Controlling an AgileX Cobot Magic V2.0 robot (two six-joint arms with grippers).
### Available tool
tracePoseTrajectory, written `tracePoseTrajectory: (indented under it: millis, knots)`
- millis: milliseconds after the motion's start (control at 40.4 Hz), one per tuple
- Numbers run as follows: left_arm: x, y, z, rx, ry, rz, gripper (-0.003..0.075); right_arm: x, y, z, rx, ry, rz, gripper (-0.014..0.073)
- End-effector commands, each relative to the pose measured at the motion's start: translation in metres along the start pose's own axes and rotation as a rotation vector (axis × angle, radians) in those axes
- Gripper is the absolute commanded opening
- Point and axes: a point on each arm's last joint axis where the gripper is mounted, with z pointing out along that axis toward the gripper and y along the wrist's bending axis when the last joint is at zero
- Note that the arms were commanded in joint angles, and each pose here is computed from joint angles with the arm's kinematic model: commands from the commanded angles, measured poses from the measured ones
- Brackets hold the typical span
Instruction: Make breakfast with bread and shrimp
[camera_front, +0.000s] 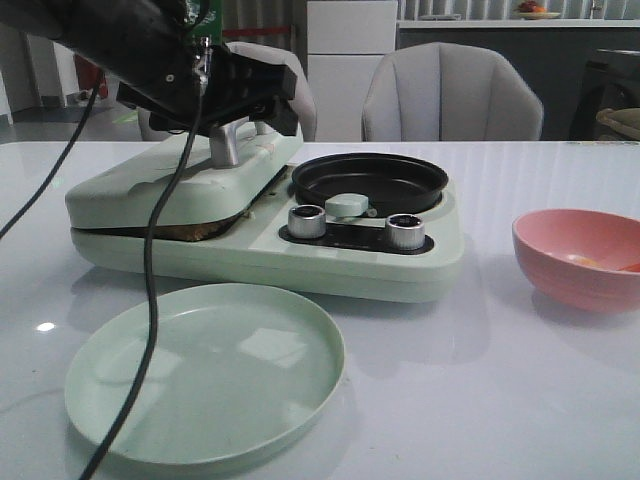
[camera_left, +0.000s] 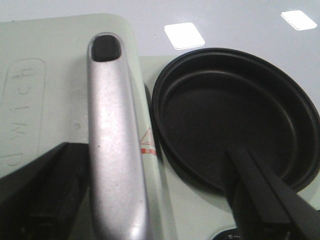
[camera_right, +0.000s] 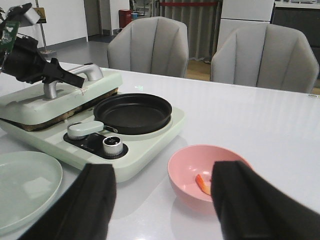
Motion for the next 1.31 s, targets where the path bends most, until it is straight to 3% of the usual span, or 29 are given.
tracePoseTrajectory:
  millis: [0, 272, 495, 717, 990, 1287]
  knots:
    - [-0.021, -0.018, -0.017, 0.094, -0.061, 0.006, 0.0629, -0.017, 0.001, -0.002, 0.001, -0.107, -0.021, 0.0522]
    - [-0.042, -0.025, -0.043, 0.107, -0.134, 0.028, 0.0629, -0.017, 0.001, -0.002, 0.001, -0.107, -0.021, 0.0522]
    - [-0.073, -0.031, -0.091, 0.068, -0.262, 0.118, 0.0624, -0.017, 0.001, -0.002, 0.001, -0.107, -0.021, 0.0522]
    - [-0.088, -0.037, -0.150, 0.026, -0.378, 0.220, 0.0527, -0.017, 0.001, -0.002, 0.001, -0.107, -0.021, 0.0522]
    - [-0.072, -0.040, -0.211, 0.000, -0.450, 0.294, 0.0519, -0.017, 0.001, -0.002, 0.001, -0.107, -0.021, 0.0522]
    - [-0.028, -0.033, -0.239, -0.026, -0.418, 0.334, 0.0519, -0.017, 0.001, -0.002, 0.001, -0.107, -0.021, 0.0522]
